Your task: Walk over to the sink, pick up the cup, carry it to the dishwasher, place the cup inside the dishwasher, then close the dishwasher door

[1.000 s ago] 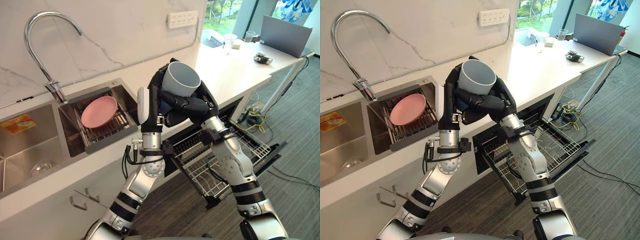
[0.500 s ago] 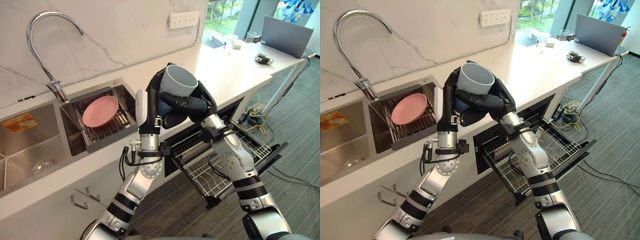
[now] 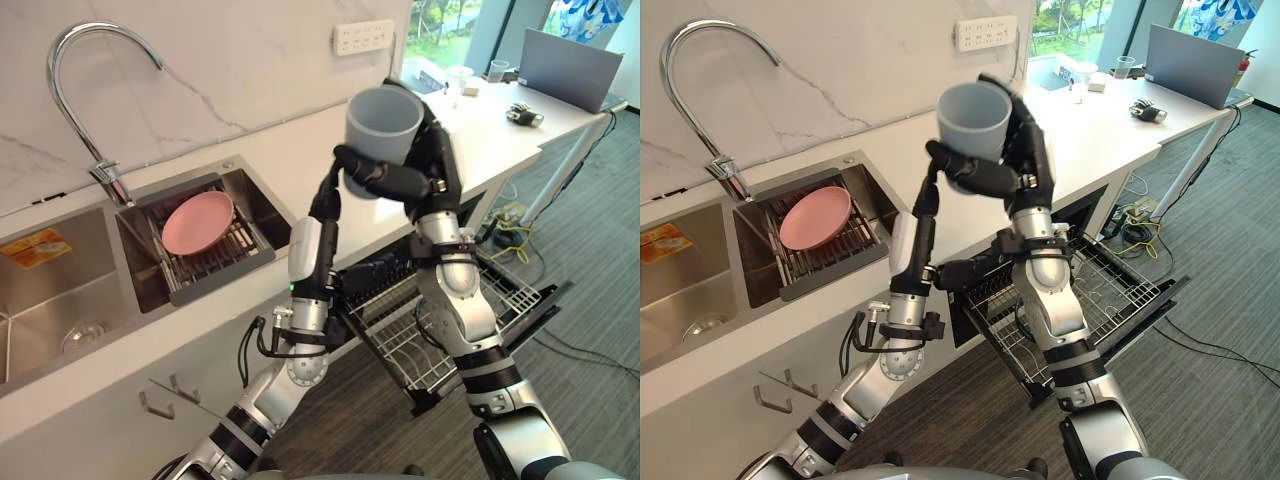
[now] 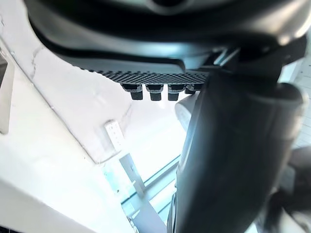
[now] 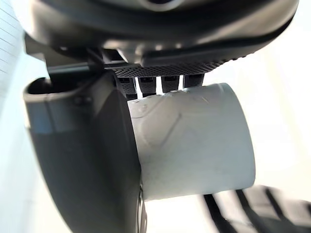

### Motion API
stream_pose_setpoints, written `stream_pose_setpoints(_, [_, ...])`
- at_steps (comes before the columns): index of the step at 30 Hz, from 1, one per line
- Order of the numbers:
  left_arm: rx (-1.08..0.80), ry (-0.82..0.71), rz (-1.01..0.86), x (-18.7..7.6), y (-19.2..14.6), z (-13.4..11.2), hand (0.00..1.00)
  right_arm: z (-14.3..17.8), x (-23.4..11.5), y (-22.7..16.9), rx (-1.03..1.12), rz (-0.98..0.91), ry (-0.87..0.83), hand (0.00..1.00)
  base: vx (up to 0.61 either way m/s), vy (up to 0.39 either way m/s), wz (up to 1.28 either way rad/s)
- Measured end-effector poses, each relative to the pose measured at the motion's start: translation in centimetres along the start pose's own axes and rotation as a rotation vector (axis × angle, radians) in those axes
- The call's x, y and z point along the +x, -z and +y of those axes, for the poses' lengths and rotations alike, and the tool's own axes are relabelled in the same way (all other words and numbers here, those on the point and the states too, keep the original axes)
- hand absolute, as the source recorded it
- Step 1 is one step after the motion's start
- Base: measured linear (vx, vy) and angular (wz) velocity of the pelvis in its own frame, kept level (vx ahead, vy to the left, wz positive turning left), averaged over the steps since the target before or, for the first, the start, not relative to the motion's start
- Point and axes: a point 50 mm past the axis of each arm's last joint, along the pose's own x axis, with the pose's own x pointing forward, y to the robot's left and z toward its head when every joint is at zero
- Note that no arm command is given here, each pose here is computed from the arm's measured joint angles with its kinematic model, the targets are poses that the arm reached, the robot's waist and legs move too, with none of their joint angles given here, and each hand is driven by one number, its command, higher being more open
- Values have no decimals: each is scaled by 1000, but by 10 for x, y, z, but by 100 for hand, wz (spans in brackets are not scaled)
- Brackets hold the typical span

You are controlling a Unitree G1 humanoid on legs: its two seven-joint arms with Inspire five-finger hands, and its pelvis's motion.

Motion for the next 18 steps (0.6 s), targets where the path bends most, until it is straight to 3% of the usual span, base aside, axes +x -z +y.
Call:
stream_pose_setpoints(4, [9,86,-53,-6,-9,-14,100,6,7,-21,34,-127,39,0,0,0,0])
stream_pose_setpoints(11, [-18,42,-54,1,-11,-10,100,1,7,-31,-57,-213,132,0,0,0,1])
stream_pose_setpoints(13, [-110,24,-23,3,-10,-6,100,-6,7,-35,-104,-237,172,0,0,0,2])
stream_pose_setpoints(18, [-628,133,184,2,-1,-6,100,-55,6,-49,-227,-275,380,0,0,0,3])
